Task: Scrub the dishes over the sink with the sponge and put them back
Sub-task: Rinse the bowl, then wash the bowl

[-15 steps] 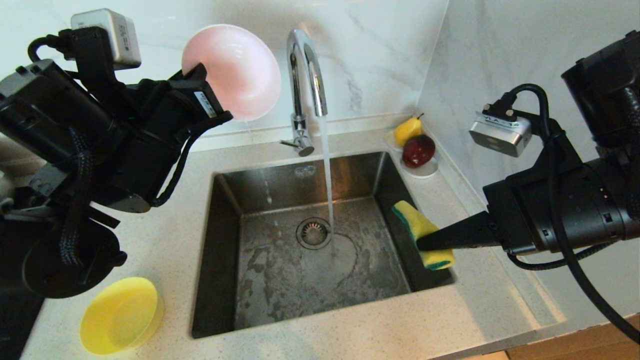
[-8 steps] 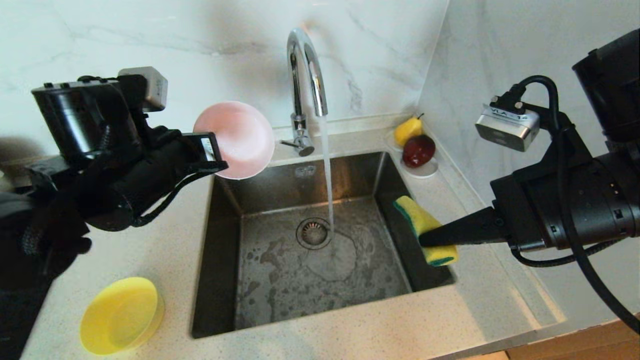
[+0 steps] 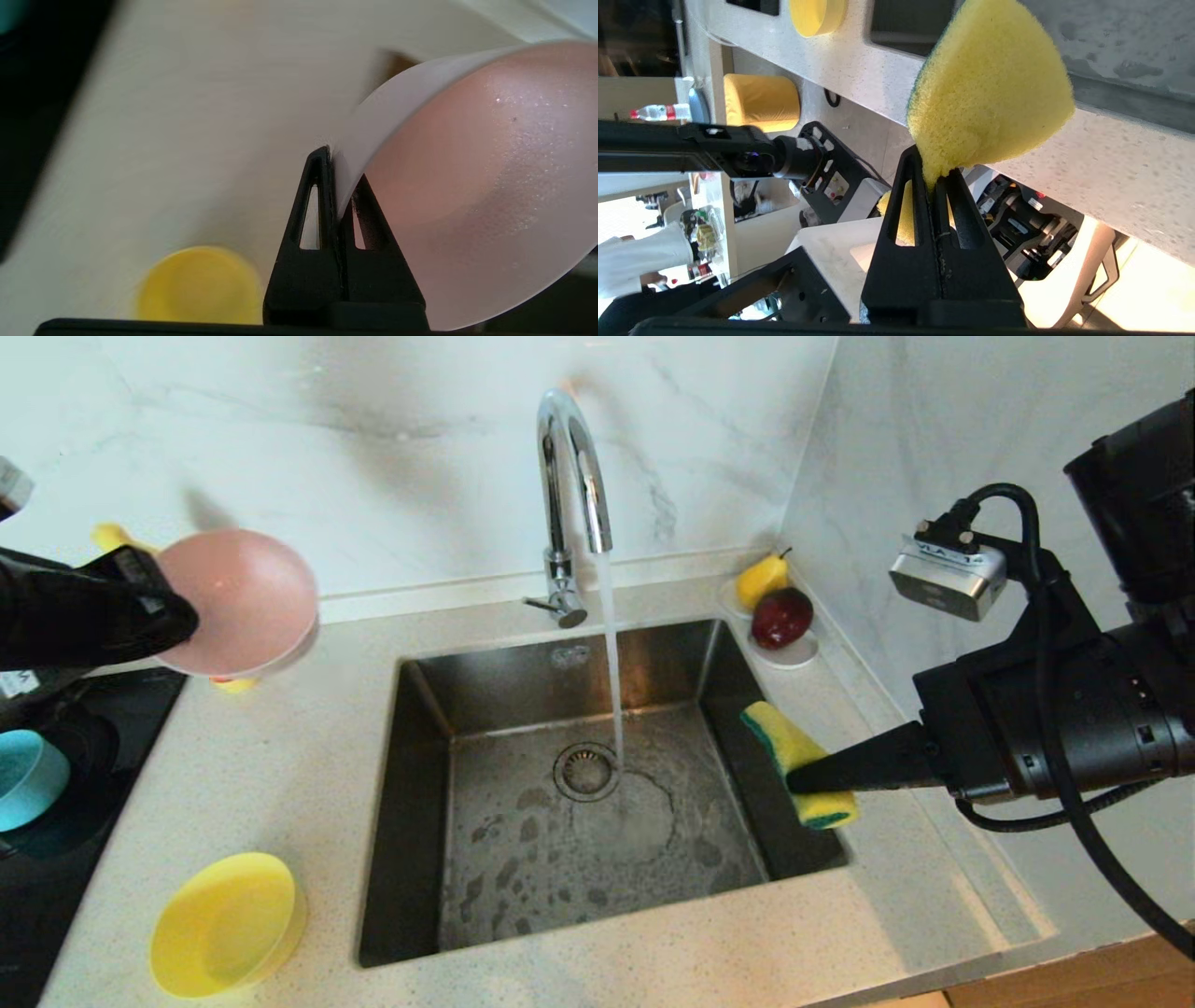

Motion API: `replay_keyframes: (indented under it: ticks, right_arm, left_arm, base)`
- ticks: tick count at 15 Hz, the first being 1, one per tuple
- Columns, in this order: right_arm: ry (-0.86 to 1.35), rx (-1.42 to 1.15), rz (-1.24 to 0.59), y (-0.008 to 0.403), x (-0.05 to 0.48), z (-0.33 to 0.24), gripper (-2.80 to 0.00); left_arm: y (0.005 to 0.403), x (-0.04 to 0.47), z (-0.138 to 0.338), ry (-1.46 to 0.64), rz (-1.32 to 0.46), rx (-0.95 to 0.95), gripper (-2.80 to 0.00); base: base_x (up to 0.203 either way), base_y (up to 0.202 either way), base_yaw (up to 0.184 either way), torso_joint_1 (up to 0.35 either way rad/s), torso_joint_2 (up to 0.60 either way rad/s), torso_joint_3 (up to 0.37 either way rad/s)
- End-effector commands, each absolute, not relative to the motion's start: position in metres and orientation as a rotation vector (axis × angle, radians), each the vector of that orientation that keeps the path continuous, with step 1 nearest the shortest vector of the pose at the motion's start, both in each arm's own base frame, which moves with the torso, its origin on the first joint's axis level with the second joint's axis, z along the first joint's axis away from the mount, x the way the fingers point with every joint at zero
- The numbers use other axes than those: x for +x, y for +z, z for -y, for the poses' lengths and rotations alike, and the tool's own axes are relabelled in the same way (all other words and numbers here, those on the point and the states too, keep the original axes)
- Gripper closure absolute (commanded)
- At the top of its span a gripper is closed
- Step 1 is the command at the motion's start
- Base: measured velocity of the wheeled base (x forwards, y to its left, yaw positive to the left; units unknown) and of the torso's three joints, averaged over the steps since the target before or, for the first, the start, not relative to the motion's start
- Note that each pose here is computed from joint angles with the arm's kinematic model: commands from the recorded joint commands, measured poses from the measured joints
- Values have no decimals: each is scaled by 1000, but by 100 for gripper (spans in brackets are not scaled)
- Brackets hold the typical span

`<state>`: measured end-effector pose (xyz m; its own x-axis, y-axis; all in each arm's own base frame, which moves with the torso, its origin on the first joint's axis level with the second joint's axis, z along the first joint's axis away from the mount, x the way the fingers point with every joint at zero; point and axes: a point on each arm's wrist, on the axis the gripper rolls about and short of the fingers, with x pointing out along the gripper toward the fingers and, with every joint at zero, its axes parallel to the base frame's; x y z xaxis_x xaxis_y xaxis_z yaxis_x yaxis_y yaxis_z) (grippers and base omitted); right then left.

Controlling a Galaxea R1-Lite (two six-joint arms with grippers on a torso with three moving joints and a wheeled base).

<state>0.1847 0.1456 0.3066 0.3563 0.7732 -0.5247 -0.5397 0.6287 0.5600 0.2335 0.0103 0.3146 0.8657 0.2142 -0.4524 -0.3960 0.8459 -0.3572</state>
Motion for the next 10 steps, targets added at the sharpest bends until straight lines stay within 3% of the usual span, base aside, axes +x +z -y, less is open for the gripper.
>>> replay_keyframes:
  ticks: [1, 4, 10]
  right_arm:
    - [849, 315, -875, 300, 188, -145, 0]
    - [849, 314, -874, 300, 188, -145, 0]
    - [832, 315, -886, 296, 189, -142, 0]
  left_arm:
    - [298, 236, -51, 509, -430, -527, 0]
    - [256, 261, -91, 634, -427, -586, 0]
    - [213, 279, -130, 785, -497, -747, 0]
  base:
    - [0, 0, 0, 0, 0, 0]
    - [0, 0, 0, 0, 0, 0]
    - [0, 0, 0, 0, 0, 0]
